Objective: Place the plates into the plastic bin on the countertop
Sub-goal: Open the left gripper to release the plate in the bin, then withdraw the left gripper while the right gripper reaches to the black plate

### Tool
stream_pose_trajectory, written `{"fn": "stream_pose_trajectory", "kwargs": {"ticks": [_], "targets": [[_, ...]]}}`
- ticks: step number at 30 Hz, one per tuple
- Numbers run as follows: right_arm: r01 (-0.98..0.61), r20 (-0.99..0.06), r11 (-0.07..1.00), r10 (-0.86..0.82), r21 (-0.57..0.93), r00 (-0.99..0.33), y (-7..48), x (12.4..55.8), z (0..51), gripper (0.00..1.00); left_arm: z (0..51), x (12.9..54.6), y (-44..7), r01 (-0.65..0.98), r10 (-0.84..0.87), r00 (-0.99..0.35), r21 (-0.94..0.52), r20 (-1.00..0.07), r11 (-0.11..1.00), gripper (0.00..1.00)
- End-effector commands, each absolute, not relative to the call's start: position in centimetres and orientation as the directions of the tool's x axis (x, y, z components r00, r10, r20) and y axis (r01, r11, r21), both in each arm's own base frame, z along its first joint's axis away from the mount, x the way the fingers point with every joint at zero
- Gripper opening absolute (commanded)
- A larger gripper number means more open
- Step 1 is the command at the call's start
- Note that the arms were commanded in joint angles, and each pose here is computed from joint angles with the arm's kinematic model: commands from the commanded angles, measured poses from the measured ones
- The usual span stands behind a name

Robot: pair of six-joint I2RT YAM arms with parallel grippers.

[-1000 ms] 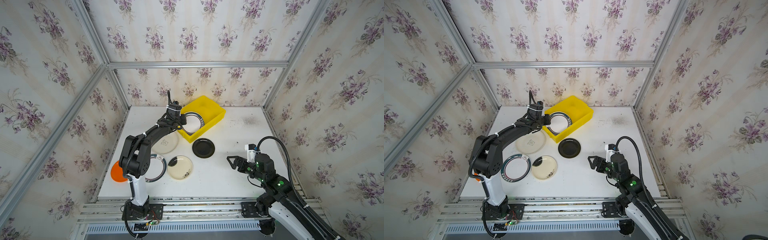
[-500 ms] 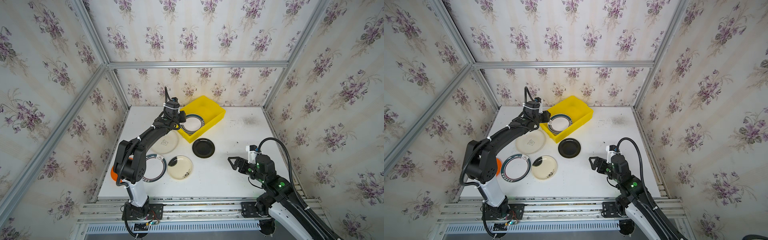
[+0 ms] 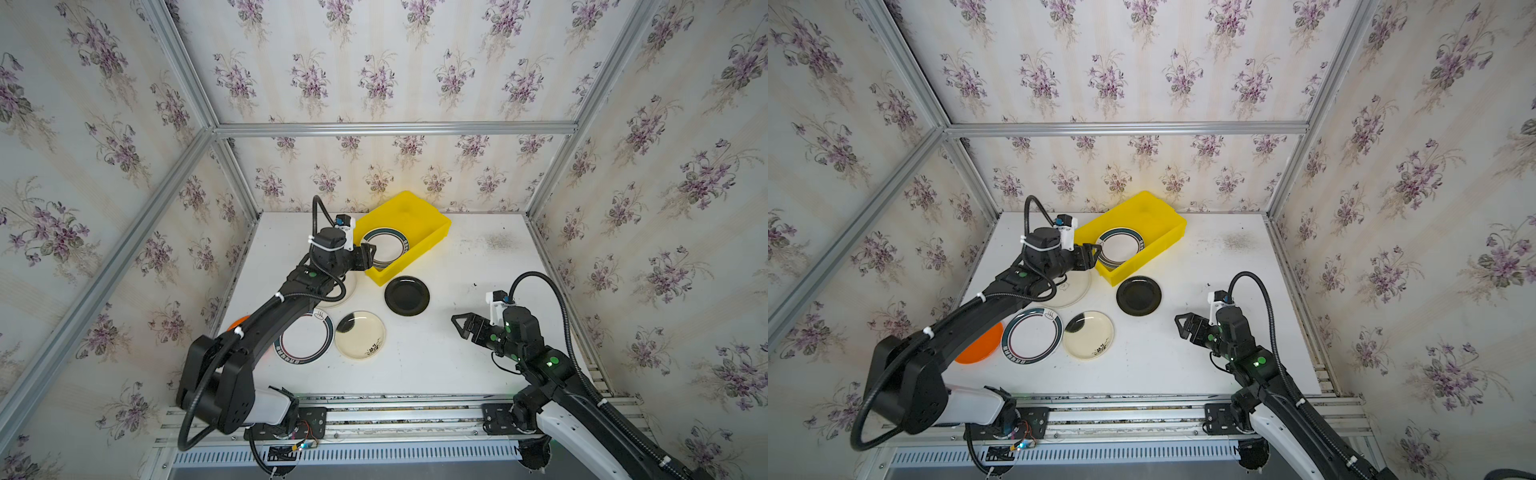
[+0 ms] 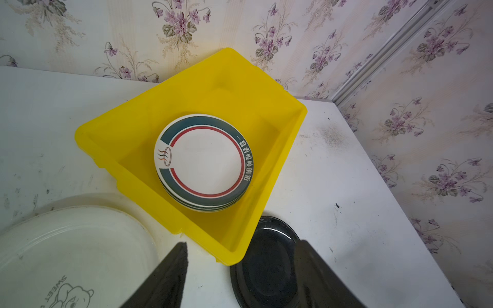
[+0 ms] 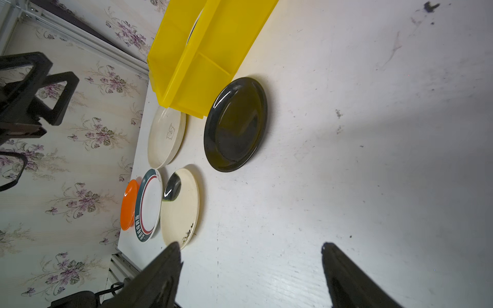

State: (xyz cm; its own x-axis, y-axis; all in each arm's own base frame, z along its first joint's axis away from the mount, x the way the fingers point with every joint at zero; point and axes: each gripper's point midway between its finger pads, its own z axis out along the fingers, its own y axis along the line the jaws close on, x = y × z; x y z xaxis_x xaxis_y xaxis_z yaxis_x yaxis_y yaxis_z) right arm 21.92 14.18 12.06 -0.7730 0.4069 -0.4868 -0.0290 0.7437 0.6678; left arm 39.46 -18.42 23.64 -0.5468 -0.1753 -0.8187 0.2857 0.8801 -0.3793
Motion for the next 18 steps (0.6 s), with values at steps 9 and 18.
{"fn": "stream_pose_trajectory", "kwargs": {"ticks": [9, 18], "targets": [[-0.123, -0.489, 0.694, 0.359, 0.709, -0.795, 17.4, 24.6, 12.3, 0.83, 26.3, 34.2, -18.0, 0.377, -0.270, -0.484, -0.477, -0.833, 0.794, 0.99], [-0.091, -0.537, 0.768, 0.352, 0.634, -0.766, 16.3, 26.2, 10.8, 0.84, 23.8, 32.9, -17.9, 0.354, -0.285, -0.542, -0.522, -0.791, 0.776, 1.00]]}}
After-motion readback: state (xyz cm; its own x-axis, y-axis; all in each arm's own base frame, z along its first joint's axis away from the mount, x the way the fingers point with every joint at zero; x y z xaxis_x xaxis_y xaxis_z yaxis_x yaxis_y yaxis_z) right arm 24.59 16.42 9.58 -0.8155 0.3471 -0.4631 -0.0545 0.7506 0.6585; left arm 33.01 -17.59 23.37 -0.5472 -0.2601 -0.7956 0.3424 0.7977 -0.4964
